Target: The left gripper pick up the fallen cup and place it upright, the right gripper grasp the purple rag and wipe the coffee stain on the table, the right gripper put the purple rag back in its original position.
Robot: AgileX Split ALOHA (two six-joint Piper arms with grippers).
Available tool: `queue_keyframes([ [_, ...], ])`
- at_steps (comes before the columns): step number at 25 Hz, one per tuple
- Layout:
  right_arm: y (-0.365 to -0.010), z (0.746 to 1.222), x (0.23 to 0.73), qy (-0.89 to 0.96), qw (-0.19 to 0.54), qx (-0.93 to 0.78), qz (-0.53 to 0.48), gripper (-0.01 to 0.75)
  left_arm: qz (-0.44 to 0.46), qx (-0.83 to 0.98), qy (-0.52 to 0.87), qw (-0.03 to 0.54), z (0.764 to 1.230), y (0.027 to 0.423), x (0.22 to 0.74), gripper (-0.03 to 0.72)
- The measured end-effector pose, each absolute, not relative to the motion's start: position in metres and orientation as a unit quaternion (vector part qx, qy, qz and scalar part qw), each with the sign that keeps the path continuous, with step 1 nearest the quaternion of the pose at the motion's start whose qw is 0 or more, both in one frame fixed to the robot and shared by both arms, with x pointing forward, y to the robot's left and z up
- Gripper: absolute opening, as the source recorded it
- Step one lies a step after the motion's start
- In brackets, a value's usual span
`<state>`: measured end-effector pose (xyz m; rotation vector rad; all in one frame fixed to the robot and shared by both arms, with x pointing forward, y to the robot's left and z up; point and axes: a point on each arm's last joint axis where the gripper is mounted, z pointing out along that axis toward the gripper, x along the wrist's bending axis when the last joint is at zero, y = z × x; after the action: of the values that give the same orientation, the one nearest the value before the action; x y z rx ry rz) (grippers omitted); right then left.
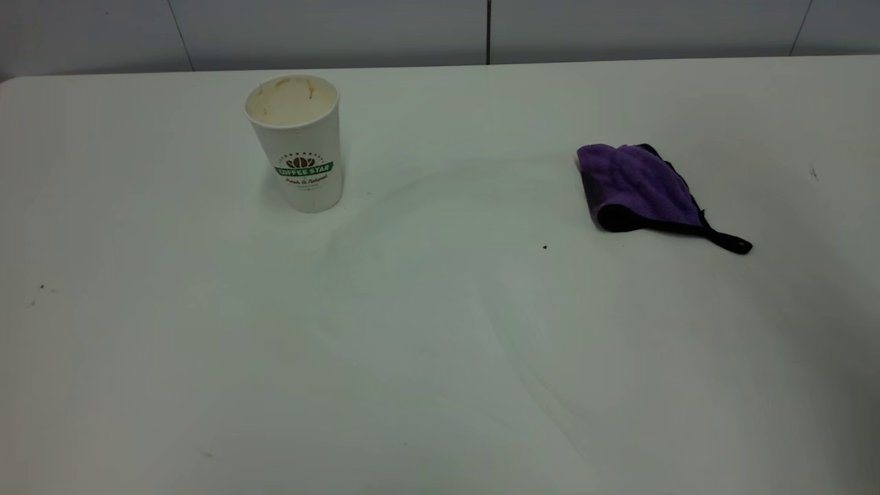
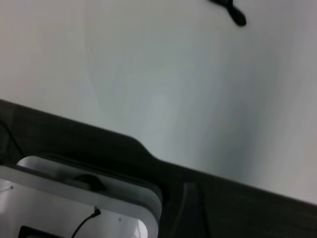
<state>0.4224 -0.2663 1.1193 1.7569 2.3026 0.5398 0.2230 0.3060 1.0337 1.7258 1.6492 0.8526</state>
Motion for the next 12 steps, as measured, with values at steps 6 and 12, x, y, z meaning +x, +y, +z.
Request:
queue_keyframes([
  [6, -0.276, 1.077, 0.349, 0.763, 0.106, 0.610, 0.186, 0.698, 0.321, 0.650, 0.621, 0.299, 1.034, 0.306, 0.223, 0.240],
  [12, -0.283, 1.046, 0.309, 0.744, 0.153, 0.613, 0.217, 0.694, 0.321, 0.650, 0.621, 0.299, 1.034, 0.306, 0.223, 0.240],
])
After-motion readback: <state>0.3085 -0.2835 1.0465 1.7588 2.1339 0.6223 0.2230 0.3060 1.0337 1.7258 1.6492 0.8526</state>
